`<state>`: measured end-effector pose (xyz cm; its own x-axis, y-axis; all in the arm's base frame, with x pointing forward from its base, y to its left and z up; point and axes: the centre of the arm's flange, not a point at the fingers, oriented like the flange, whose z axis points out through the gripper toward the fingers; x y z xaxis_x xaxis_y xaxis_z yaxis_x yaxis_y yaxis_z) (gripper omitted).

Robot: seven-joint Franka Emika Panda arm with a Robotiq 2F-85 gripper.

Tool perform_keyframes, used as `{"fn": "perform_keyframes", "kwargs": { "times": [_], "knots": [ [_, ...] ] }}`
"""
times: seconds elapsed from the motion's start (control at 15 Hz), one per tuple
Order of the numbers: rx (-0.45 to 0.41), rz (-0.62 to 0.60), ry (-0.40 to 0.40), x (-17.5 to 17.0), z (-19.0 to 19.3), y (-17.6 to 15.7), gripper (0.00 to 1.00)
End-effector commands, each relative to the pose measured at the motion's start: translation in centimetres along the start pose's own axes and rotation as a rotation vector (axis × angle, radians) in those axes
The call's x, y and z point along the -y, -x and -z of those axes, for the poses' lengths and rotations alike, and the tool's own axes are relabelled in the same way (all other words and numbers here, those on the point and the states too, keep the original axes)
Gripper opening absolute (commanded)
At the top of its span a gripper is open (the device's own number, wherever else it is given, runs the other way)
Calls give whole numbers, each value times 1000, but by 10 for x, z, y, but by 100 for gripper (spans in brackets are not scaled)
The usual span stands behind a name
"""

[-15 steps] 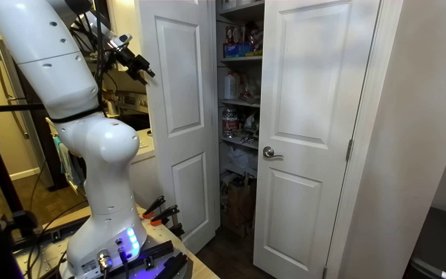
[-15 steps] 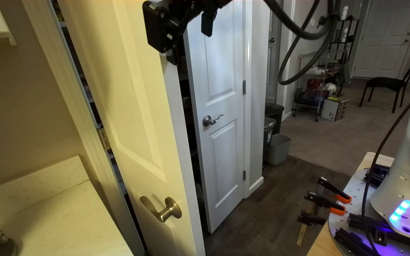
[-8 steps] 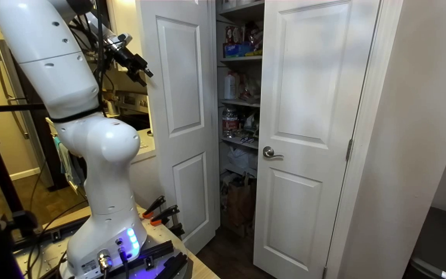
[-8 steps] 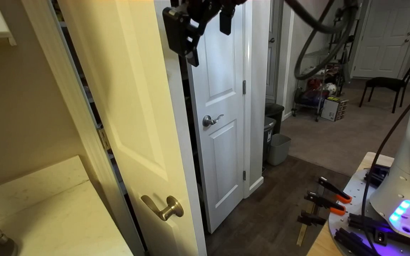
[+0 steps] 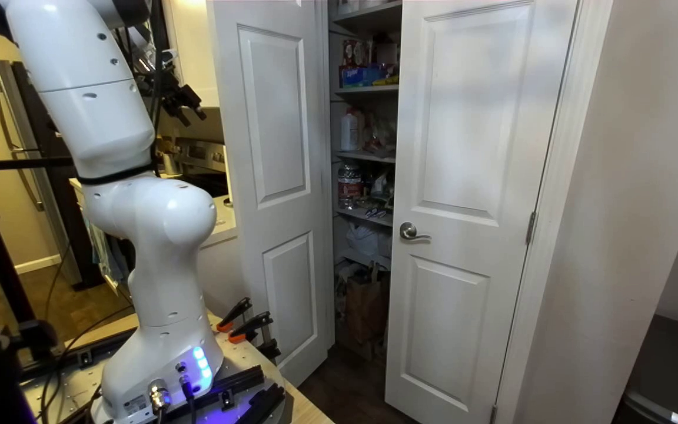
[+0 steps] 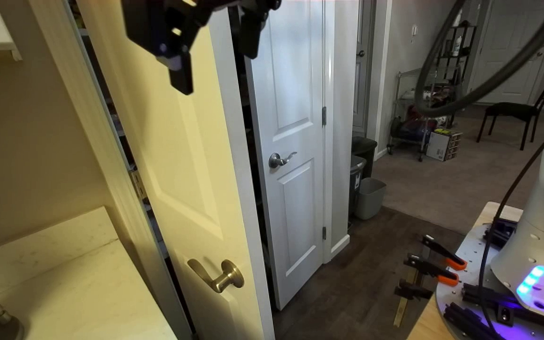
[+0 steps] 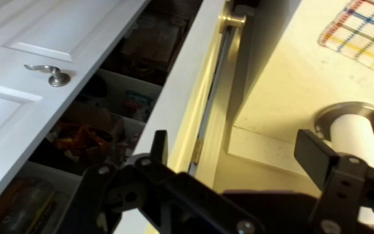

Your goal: Close the door

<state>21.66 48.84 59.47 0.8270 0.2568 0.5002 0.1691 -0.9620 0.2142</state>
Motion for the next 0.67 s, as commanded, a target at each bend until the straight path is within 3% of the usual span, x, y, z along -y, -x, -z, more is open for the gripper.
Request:
{"fn": "perform_keyframes", "kwargs": {
  "times": [0.0,0.33,0.6],
  "knots": [
    [-21,21,-119,11,-3,-13,100],
    [-48,29,-83,9,-17,-24,100],
    [-155,51,2,-3,-21,-30,100]
  ]
}}
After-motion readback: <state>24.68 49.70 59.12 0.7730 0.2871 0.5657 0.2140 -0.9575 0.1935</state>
